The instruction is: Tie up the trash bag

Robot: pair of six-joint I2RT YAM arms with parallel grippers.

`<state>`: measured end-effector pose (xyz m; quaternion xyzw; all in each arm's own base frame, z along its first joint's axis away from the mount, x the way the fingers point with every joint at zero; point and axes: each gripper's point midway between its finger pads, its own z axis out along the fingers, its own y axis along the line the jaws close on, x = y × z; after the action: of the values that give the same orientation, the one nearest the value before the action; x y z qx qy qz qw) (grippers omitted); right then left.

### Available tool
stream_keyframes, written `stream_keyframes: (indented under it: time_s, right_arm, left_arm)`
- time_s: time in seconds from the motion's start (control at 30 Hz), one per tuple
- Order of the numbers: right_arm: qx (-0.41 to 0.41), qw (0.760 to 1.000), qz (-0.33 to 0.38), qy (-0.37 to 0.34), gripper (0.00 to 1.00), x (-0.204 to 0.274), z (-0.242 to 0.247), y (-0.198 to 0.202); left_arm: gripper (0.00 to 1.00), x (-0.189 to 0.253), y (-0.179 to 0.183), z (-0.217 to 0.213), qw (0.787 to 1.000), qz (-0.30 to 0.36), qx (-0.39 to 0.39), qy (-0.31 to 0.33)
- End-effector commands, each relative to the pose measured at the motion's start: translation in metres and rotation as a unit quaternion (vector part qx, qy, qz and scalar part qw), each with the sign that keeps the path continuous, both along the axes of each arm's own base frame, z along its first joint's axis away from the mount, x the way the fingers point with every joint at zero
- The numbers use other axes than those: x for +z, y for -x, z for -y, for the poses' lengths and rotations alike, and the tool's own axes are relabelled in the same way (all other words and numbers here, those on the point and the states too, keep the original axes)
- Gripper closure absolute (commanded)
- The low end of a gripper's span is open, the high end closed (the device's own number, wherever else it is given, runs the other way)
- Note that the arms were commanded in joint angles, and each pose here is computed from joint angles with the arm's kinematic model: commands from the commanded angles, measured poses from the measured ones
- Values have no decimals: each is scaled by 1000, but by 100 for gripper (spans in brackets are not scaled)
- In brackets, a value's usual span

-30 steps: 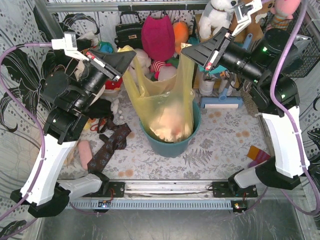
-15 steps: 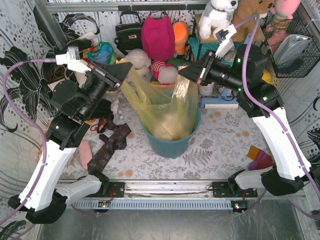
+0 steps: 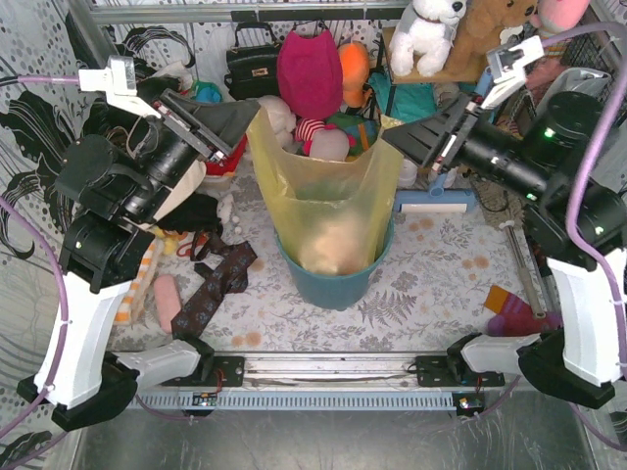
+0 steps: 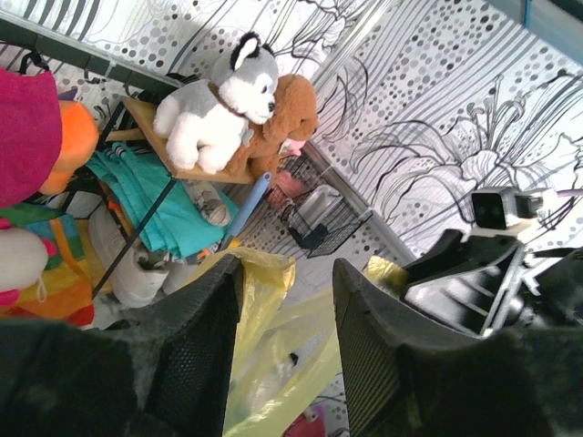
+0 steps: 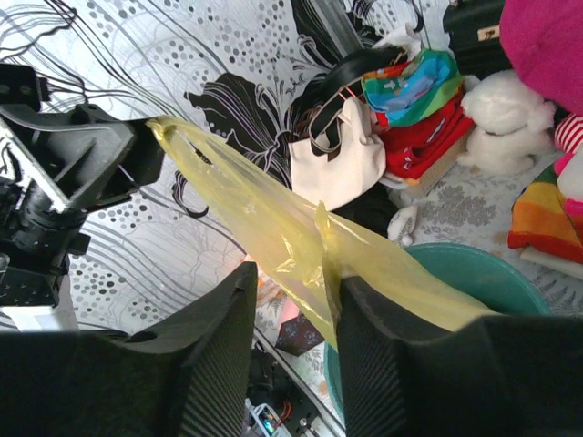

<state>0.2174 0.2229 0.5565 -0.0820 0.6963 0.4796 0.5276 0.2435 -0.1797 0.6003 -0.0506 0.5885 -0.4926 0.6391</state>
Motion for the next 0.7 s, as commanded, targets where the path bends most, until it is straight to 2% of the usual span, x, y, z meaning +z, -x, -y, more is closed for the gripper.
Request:
stream_keyframes:
  time_s: [0.0, 0.1, 0.2, 0.3, 0.37, 0.43, 0.5, 0.67]
  right_arm:
    - [-24, 998, 52, 9, 58, 23, 27, 24]
    - [-18, 998, 56, 17, 55, 21, 26, 27]
    - [-4, 999, 43, 22, 60, 8, 19, 23]
    - [-3, 999, 36, 19, 61, -1, 16, 19]
    - [-8, 999, 32, 18, 61, -5, 17, 19]
    - [-14, 999, 35, 20, 61, -5, 19, 18]
    - [-17, 999, 42, 23, 61, -2, 21, 18]
    - [-2, 998, 60, 31, 59, 8, 16, 18]
  left_arm:
    - [48, -3, 12, -2, 998, 19, -6, -51]
    - [48, -9, 16, -2, 997, 25, -12, -66]
    - [49, -21, 13, 0, 997, 19, -13, -77]
    - [41, -23, 15, -2, 996, 25, -9, -80]
    - [34, -16, 19, -9, 996, 36, 4, -82]
    - [32, -5, 23, -16, 995, 50, 20, -87]
    - [31, 7, 30, -22, 993, 67, 27, -91]
    - [32, 30, 51, -13, 988, 118, -17, -95]
